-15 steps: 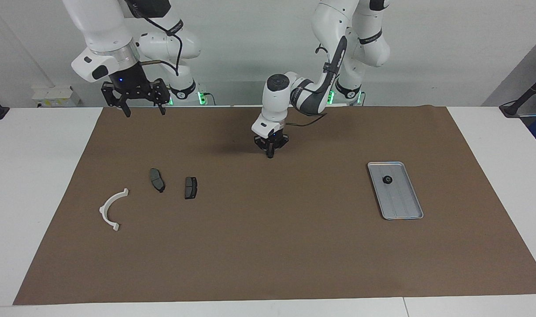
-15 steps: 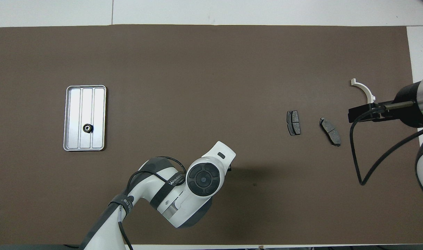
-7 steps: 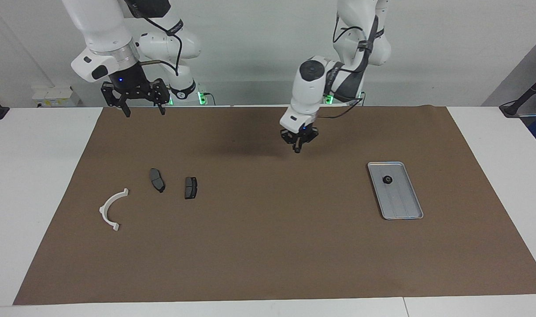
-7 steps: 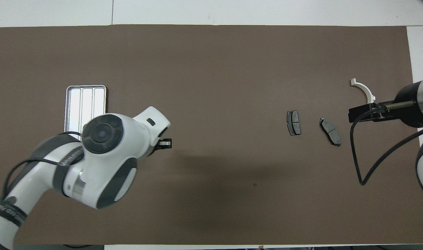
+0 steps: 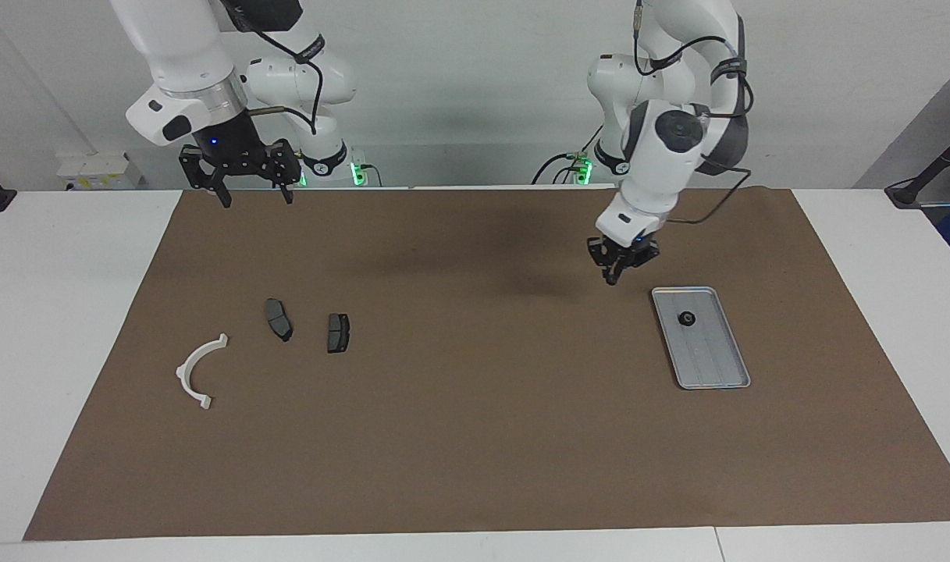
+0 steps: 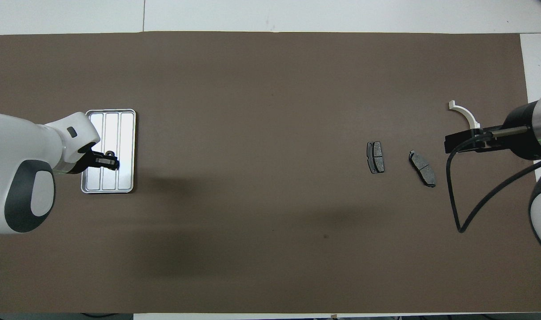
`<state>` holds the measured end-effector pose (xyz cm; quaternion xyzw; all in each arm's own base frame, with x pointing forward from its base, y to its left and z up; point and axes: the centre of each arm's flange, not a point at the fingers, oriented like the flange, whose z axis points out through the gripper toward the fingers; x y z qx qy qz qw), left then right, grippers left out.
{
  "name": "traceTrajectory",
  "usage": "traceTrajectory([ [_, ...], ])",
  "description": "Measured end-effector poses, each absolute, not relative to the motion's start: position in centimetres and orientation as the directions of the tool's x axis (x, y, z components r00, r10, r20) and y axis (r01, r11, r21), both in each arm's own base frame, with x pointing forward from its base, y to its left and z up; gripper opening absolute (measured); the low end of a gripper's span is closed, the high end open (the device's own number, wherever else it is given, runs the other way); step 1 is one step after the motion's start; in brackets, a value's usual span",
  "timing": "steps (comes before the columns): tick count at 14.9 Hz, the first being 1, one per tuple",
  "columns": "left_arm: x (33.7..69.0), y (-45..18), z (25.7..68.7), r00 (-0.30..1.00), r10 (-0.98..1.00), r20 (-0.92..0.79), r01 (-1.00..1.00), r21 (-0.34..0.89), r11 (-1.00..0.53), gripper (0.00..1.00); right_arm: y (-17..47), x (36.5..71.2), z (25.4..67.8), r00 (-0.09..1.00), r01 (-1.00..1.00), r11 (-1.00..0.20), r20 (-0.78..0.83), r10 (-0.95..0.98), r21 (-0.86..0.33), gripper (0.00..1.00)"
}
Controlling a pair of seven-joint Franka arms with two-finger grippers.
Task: Pick bearing gear from pile to tray
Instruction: 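Carry the black bearing to the silver tray with the left gripper, then lower the bearing into the tray and open the left gripper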
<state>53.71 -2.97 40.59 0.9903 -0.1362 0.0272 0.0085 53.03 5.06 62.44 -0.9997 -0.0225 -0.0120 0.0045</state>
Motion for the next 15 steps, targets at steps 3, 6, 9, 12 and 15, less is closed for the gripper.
traceTrajectory([
  [3,54.7,-0.3,38.3,0.950,-0.300,0.081,-0.300,-0.012,-0.954,0.19,5.0,53.3,62.0,0.999,0.044,-0.999,0.016,0.044,-0.009,1.00],
  [6,55.8,0.0,34.6,0.947,-0.309,0.092,-0.308,-0.021,-0.951,0.19,4.9,53.4,62.0,0.999,0.042,-0.999,0.017,0.041,-0.010,1.00],
  [9,56.5,-0.6,31.4,0.943,-0.319,0.095,-0.318,-0.025,-0.948,0.19,4.9,53.4,62.1,0.999,0.042,-0.999,0.017,0.041,-0.010,1.00],
  [12,56.8,-0.8,29.9,0.942,-0.322,0.098,-0.321,-0.026,-0.947,0.19,4.9,53.4,62.2,0.999,0.042,-0.999,0.018,0.042,-0.010,1.00],
  [15,57.0,-0.8,29.9,0.940,-0.322,0.112,-0.321,-0.031,-0.947,0.19,4.9,53.4,62.2,0.999,0.042,-0.999,0.019,0.042,-0.010,1.00],
])
